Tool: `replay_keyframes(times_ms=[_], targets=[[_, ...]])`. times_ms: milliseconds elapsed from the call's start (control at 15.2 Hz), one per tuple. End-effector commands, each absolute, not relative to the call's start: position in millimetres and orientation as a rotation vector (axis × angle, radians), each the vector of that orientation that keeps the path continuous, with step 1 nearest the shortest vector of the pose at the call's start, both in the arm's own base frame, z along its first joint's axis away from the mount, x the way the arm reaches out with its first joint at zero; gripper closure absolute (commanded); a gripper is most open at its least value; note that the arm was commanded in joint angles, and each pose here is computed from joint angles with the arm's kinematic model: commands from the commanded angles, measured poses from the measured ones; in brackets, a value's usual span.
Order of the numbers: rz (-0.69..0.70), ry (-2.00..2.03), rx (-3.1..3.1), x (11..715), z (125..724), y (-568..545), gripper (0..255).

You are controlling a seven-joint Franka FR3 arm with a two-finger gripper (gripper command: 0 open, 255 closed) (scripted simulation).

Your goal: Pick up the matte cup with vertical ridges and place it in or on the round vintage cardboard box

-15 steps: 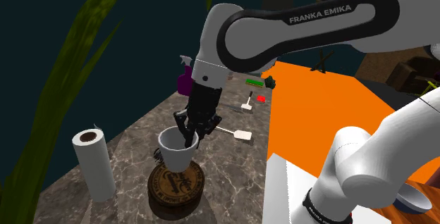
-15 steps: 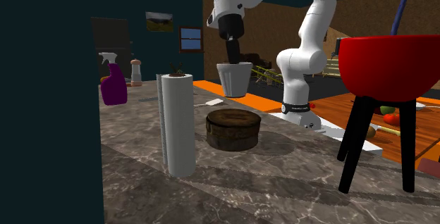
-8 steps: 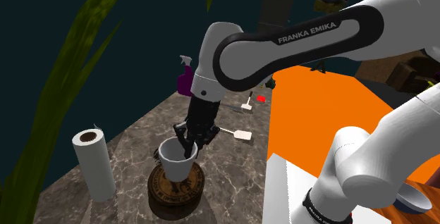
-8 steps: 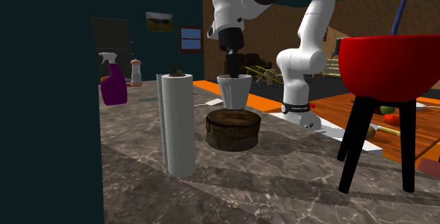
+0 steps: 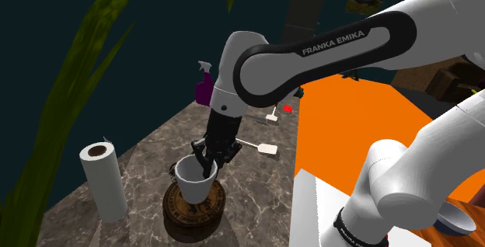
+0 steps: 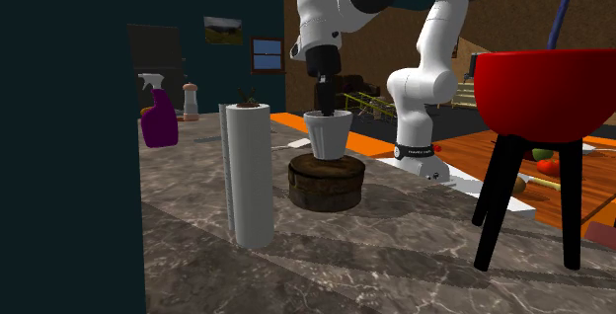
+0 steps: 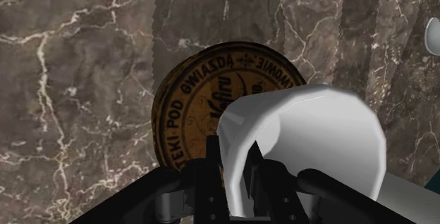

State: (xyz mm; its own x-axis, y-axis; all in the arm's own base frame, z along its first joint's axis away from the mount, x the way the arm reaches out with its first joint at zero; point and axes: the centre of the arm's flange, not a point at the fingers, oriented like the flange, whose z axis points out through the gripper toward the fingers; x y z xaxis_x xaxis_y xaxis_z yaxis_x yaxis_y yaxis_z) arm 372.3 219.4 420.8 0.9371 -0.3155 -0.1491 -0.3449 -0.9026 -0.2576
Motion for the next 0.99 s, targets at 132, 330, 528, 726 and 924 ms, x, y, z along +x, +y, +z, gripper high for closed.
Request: replay_keyframes(times_ms=[132,330,528,726,924], targets=[[0.150,0.489,-2.812,372,421,219,0],[0.150,0.489,-2.812,372,421,219,0],[0.150,0.489,-2.812,374,446,212,0],[0.150,0.489,-2.812,375,469,205,0],[0.150,0.489,-2.812,375,469,205,0]])
